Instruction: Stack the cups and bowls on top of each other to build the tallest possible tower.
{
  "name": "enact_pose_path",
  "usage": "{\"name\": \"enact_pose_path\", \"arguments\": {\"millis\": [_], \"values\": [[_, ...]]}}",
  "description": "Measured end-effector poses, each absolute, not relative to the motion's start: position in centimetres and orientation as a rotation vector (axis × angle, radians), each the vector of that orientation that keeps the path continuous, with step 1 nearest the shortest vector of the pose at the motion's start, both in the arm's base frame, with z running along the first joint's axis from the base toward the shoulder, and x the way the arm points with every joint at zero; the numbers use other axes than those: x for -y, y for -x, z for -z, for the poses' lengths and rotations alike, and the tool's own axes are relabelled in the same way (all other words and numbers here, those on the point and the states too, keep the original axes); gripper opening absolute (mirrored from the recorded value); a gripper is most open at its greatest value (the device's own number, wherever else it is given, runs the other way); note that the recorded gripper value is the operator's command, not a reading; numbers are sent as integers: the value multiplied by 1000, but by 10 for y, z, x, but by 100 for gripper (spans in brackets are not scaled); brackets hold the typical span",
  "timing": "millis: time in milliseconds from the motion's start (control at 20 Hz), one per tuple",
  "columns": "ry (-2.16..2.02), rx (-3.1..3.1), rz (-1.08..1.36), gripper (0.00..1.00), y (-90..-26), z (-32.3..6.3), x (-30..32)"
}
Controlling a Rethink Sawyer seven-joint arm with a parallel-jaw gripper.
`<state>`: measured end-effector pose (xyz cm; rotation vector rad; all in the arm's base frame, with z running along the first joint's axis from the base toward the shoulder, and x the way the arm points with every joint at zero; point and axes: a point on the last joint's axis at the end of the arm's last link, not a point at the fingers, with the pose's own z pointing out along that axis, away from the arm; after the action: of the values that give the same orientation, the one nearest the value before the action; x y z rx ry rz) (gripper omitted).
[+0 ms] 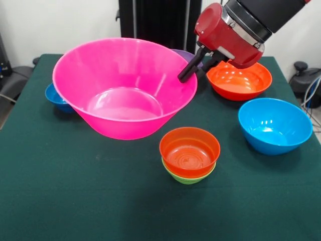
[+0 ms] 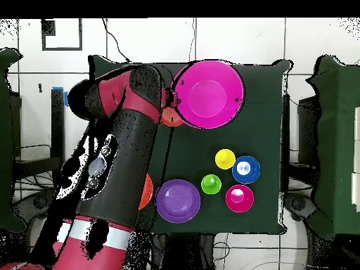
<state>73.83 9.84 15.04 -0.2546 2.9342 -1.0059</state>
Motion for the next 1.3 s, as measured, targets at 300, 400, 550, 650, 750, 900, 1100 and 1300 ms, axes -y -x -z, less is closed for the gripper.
{"name": "enact_pose_path", "arguments": {"millis": [300, 400, 550, 650, 750, 900, 1100, 1300], "values": [[250, -2832, 862, 0, -744, -166, -89], [243, -2777, 829, 0, -751, -176, -81], [232, -2726, 807, 0, -760, -190, -74], [224, -2712, 804, 0, -762, -197, -71], [220, -2708, 802, 0, -763, -201, -70], [219, -2703, 798, 0, -764, -205, -71], [225, -2698, 796, 0, -765, -206, -74], [251, -2688, 796, 0, -768, -206, -88]]}}
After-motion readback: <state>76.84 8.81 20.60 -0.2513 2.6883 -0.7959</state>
